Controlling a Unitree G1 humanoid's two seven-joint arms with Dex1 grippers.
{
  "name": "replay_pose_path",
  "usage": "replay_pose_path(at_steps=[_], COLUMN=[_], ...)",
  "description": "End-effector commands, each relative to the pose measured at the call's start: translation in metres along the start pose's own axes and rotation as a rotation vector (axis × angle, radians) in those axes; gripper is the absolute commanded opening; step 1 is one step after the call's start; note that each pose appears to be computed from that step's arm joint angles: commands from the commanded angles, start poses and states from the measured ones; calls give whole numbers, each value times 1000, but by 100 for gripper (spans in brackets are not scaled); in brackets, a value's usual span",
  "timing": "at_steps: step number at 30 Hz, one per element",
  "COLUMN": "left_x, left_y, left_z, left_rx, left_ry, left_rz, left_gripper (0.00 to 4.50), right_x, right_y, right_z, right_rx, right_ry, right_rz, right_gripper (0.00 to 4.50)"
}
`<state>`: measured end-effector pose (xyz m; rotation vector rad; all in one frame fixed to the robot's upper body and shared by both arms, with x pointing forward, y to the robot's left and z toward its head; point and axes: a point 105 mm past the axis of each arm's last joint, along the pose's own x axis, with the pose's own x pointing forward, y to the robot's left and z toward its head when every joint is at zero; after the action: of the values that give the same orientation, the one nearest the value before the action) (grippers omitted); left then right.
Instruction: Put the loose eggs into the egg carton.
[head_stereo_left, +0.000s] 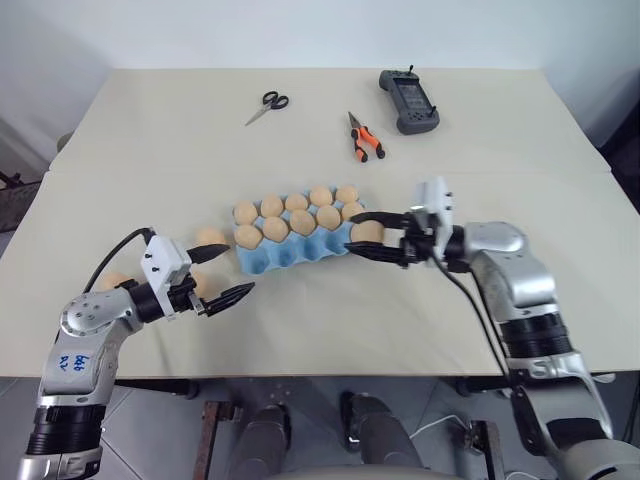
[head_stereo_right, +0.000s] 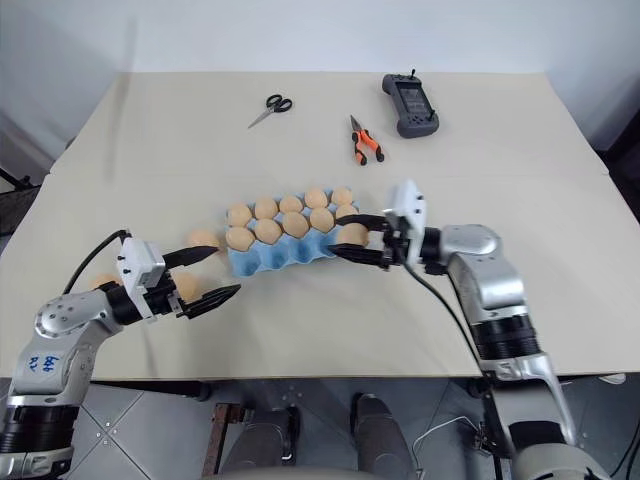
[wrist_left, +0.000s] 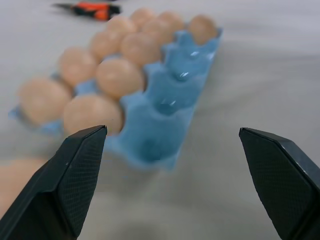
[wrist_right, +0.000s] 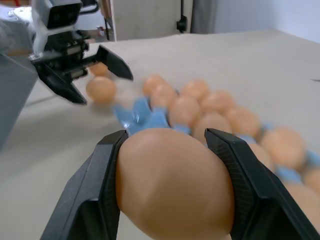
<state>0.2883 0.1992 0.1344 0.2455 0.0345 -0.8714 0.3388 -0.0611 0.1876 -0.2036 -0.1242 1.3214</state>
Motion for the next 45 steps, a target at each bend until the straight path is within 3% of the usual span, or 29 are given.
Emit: replay_pose_path(at_steps=[1, 4, 11, 20, 27, 33, 38, 45], left_x=[-1, 0, -2, -24, -86, -114, -99, -76], left_y=[-3, -4, -4, 1, 12, 1, -11, 6], left_z=[18, 19, 26, 14, -7, -20, -21, -25], left_rx=[46, 46, 62, 61, 43, -59, -95, -64], left_ry=[-42, -44, -48, 8, 113, 130, 124, 116], left_rz=[7, 9, 26, 83, 267, 358, 303, 316], left_gripper=[450, 450, 450, 450, 450, 450, 450, 450], right_x=[20, 26, 11, -53, -104, -108, -97, -87], right_y=[-8, -12, -13, 8, 34, 40, 43, 49], right_z=[3, -4, -1, -2, -26, -27, -15, -10], right_rx=[-58, -68, -95, -145, -125, -109, -145, -172], right_ry=[15, 22, 16, 31, 145, 105, 18, -17], right_rz=[-48, -65, -43, -8, 15, -4, 15, 72], right_gripper=[216, 216, 447, 447, 447, 447, 447, 447])
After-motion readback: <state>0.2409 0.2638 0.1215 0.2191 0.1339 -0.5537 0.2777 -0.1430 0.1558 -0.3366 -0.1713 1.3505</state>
